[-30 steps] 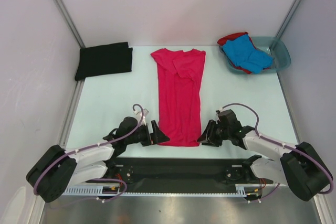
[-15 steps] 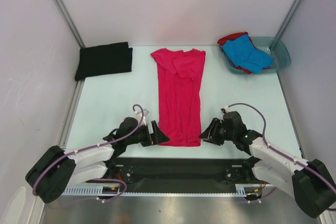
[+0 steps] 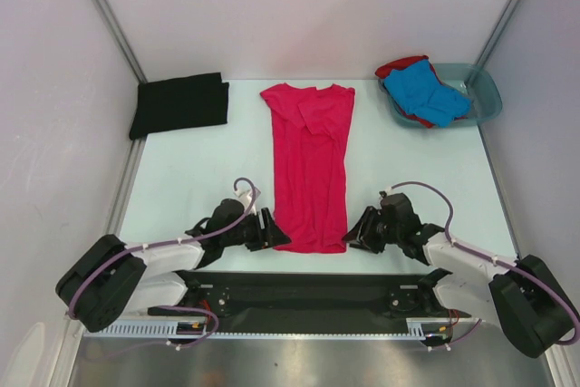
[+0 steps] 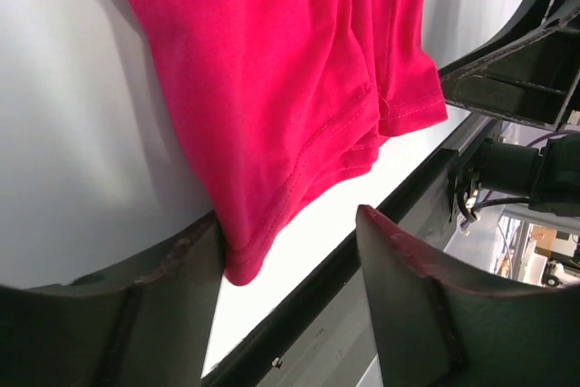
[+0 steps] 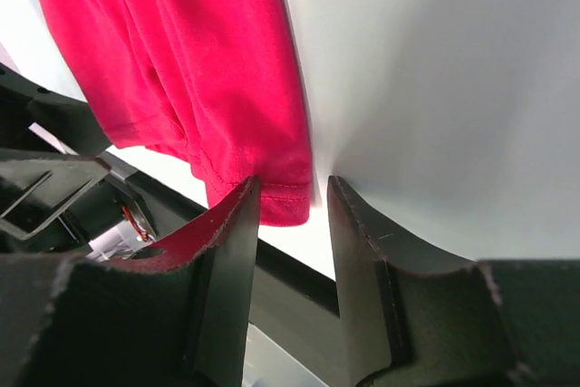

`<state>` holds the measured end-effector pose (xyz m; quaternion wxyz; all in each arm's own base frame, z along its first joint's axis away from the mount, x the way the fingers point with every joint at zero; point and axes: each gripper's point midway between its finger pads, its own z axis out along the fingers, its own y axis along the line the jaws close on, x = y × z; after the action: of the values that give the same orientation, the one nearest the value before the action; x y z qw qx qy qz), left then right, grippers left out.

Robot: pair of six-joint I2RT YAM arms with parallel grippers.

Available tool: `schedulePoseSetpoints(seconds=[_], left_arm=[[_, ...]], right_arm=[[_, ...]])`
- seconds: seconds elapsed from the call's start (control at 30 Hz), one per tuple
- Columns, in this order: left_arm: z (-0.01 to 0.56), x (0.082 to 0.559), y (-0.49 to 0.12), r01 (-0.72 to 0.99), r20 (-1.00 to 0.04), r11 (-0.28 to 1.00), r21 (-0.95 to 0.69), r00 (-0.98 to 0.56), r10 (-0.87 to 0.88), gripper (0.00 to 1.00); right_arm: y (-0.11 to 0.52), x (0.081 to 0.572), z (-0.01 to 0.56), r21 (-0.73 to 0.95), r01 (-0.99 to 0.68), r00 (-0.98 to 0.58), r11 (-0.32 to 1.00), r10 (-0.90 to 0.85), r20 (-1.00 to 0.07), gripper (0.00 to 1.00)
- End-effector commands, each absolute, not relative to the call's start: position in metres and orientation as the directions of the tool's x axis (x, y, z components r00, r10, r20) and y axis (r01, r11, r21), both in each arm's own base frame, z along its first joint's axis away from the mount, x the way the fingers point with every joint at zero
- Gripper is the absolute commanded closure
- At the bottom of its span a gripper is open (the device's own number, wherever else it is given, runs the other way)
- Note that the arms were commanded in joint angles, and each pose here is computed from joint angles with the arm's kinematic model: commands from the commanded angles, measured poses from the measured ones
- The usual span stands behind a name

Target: Fold and stack the t-shirts

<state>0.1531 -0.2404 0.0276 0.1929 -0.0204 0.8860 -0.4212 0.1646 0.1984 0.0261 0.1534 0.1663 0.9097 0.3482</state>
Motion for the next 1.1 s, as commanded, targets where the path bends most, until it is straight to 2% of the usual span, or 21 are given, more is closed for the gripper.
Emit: schedulePoseSetpoints(seconds=[0.0,0.03,0.1,0.23,0.33,0.37,0.4,0.47,0.5,0.53,0.57,0.6,0.83,1.07], left_arm=[[-0.022,0.125,-0.207,0.031,-0.234,0.779,-0.626,-0.96,-0.15,0.38],[-0.023,0.125,-0.208,0.031,-0.232,0.779,-0.626,-0.961,-0.148,0.48],[-0.025,0.124,-0.208,0.03,-0.227,0.781,-0.623,-0.963,-0.144,0.56],[-0.028,0.121,-0.206,0.024,-0.214,0.784,-0.62,-0.967,-0.14,0.81],[-0.029,0.119,-0.205,0.023,-0.212,0.784,-0.62,-0.967,-0.139,0.92],[-0.03,0.119,-0.205,0.025,-0.212,0.784,-0.62,-0.968,-0.137,0.96],[-0.03,0.118,-0.205,0.026,-0.212,0.784,-0.62,-0.968,-0.135,1.0],[-0.031,0.117,-0.205,0.027,-0.209,0.784,-0.62,-0.969,-0.132,1.0],[-0.031,0.116,-0.204,0.025,-0.206,0.786,-0.618,-0.97,-0.132,1.0],[-0.032,0.115,-0.203,0.022,-0.205,0.787,-0.617,-0.97,-0.133,1.0],[-0.033,0.114,-0.202,0.022,-0.203,0.787,-0.617,-0.97,-0.133,1.0],[-0.034,0.111,-0.2,0.019,-0.198,0.788,-0.616,-0.971,-0.131,1.0],[-0.039,0.102,-0.185,0.002,-0.197,0.82,-0.572,-0.971,-0.135,1.0],[-0.042,0.095,-0.175,0.007,-0.198,0.84,-0.542,-0.973,-0.12,1.0]], right_arm=[[0.2,0.166,0.022,0.688,0.195,-0.895,0.699,0.413,-0.166,0.58],[0.203,0.169,0.024,0.701,0.182,-0.893,0.689,0.415,-0.175,0.58],[0.205,0.168,0.02,0.709,0.186,-0.896,0.68,0.413,-0.161,0.59],[0.21,0.164,0.017,0.728,0.196,-0.904,0.656,0.409,-0.125,0.6],[0.209,0.163,0.014,0.725,0.203,-0.903,0.658,0.412,-0.121,0.61],[0.209,0.162,0.015,0.725,0.199,-0.905,0.659,0.408,-0.122,0.64],[0.207,0.161,0.013,0.717,0.206,-0.905,0.666,0.409,-0.12,0.72],[0.204,0.162,0.015,0.711,0.208,-0.896,0.672,0.422,-0.137,0.83],[0.2,0.16,0.013,0.697,0.22,-0.895,0.683,0.425,-0.133,0.93],[0.197,0.16,0.013,0.688,0.224,-0.892,0.691,0.429,-0.14,0.99],[0.196,0.166,0.021,0.694,0.209,-0.877,0.689,0.446,-0.179,1.0],[0.186,0.156,0.013,0.647,0.242,-0.883,0.723,0.441,-0.162,1.0],[0.144,0.152,0.025,0.507,0.289,-0.837,0.812,0.471,-0.279,1.0],[0.129,0.139,0.011,0.425,0.327,-0.848,0.844,0.461,-0.263,1.0]])
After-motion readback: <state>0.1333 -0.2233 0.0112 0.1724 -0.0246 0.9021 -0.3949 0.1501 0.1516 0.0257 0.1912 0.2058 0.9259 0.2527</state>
